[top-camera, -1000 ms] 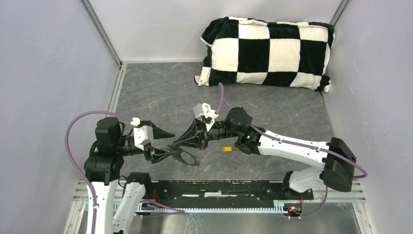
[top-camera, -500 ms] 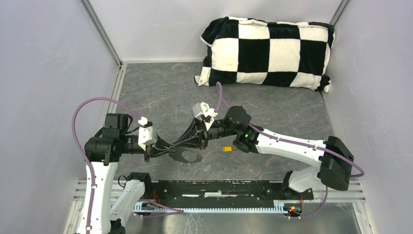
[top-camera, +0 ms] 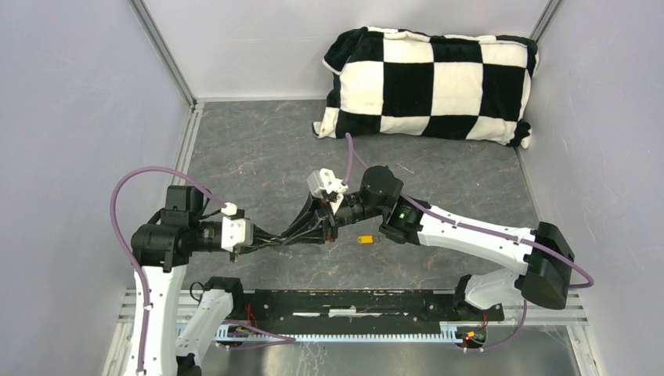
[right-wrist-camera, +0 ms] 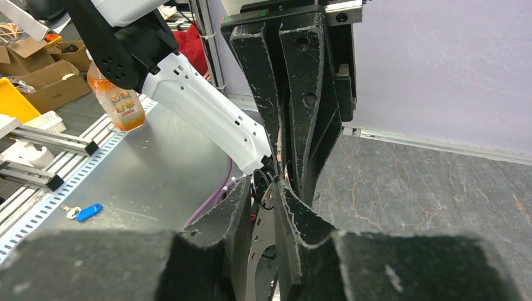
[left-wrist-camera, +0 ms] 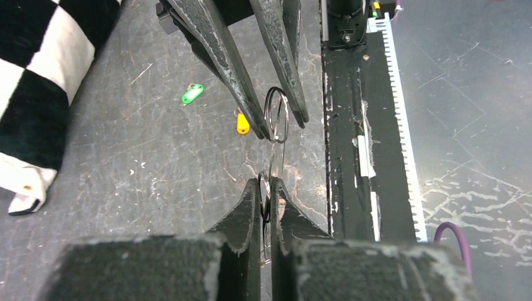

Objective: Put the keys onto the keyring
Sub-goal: Adjust the keyring.

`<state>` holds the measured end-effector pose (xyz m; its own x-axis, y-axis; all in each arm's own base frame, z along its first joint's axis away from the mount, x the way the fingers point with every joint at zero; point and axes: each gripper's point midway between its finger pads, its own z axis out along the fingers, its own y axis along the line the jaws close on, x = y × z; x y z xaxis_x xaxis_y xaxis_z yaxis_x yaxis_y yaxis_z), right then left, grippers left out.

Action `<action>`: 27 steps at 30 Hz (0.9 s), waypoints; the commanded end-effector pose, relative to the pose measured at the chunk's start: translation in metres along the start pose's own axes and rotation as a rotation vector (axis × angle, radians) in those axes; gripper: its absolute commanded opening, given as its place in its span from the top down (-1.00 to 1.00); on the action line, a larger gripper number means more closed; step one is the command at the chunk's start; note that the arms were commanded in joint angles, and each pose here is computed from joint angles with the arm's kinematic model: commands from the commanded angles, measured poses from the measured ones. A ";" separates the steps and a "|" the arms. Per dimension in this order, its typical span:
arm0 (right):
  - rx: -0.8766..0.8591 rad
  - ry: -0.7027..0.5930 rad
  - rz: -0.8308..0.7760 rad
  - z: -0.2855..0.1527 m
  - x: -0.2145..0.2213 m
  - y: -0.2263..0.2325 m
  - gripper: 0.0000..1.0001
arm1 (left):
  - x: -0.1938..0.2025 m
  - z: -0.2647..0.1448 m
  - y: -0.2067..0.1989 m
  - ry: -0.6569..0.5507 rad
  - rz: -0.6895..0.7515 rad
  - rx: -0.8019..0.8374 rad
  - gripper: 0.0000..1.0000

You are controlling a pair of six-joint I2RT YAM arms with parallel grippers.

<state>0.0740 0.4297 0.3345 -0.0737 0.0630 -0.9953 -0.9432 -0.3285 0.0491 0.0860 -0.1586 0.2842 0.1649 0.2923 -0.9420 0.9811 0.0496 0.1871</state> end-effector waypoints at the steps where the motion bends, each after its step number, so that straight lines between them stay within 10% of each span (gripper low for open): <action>1: -0.028 -0.023 -0.071 -0.007 -0.030 0.009 0.55 | -0.015 -0.004 0.007 -0.008 0.154 -0.024 0.96; 16: 0.022 0.026 -0.100 -0.010 -0.026 -0.002 0.99 | -0.013 -0.005 0.011 0.009 0.161 -0.045 0.93; 18: 0.048 0.031 -0.115 -0.012 -0.028 -0.006 0.99 | -0.011 -0.006 0.019 0.017 0.149 -0.079 0.23; 22: 0.107 0.083 -0.130 -0.013 -0.023 -0.019 0.99 | -0.016 -0.011 0.032 0.023 0.172 -0.182 -0.49; 27: 0.145 0.112 -0.130 -0.013 -0.019 -0.028 0.99 | -0.036 -0.017 0.040 -0.024 0.258 -0.283 -0.57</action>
<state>0.0946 0.4242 0.3255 0.0150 -0.0529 -0.9985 -0.9715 -0.2370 -0.0020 0.1059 -0.1511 0.3034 0.3534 0.3371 -0.8727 0.8924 0.1583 0.4225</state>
